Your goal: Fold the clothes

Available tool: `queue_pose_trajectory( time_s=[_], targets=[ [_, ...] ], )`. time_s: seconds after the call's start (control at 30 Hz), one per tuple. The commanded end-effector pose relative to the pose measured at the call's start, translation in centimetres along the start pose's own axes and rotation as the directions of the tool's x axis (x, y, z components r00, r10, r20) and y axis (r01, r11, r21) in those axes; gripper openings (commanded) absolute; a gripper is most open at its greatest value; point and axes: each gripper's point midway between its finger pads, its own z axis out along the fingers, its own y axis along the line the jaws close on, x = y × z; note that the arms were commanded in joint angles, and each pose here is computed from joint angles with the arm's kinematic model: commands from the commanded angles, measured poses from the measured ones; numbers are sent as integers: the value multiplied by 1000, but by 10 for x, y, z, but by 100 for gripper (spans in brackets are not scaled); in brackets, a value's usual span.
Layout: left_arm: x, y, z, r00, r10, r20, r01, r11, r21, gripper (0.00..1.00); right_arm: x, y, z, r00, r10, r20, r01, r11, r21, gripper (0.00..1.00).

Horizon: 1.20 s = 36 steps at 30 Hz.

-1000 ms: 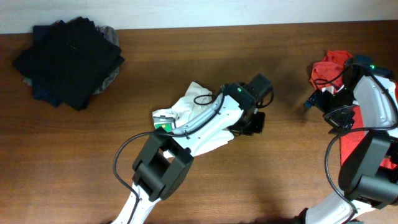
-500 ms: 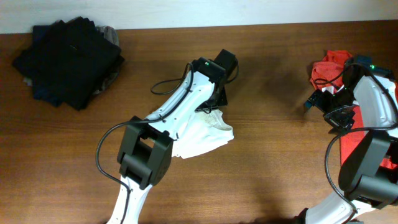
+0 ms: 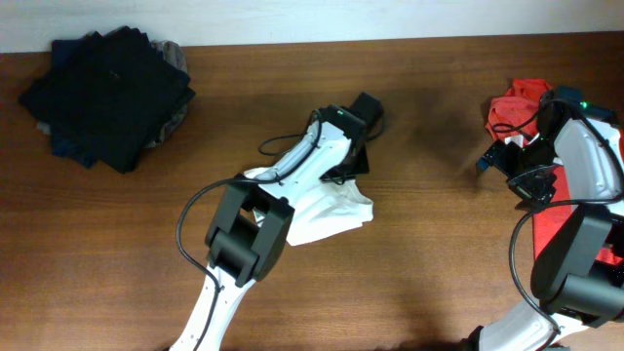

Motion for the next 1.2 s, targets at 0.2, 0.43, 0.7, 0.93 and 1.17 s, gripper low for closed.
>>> queue_pose_trajectory(
  time_s=[0.2,0.43,0.7,0.93,1.17],
  targets=[
    [12,-27,-52,994,107,-20,-106,994,40,1,-3,3,-10,1000,5,28,-5,1000,-20,98],
    [11,-22,-107,983,181,-17,-180,983,39,17,-3,3,-10,1000,6,28,-5,1000,-20,98],
    [8,38,-135,980,166,-106,-173,983,-60,100,-3,3,-10,1000,6,28,-5,1000,-19,98],
    [-13,65,-202,984,163,74,-158,985,-76,100,-3,3,-10,1000,5,28,-5,1000,-19,98],
    [5,97,-256,959,233,162,-213,968,-135,100,-3,3,-10,1000,5,28,-5,1000,-19,98]
  ],
)
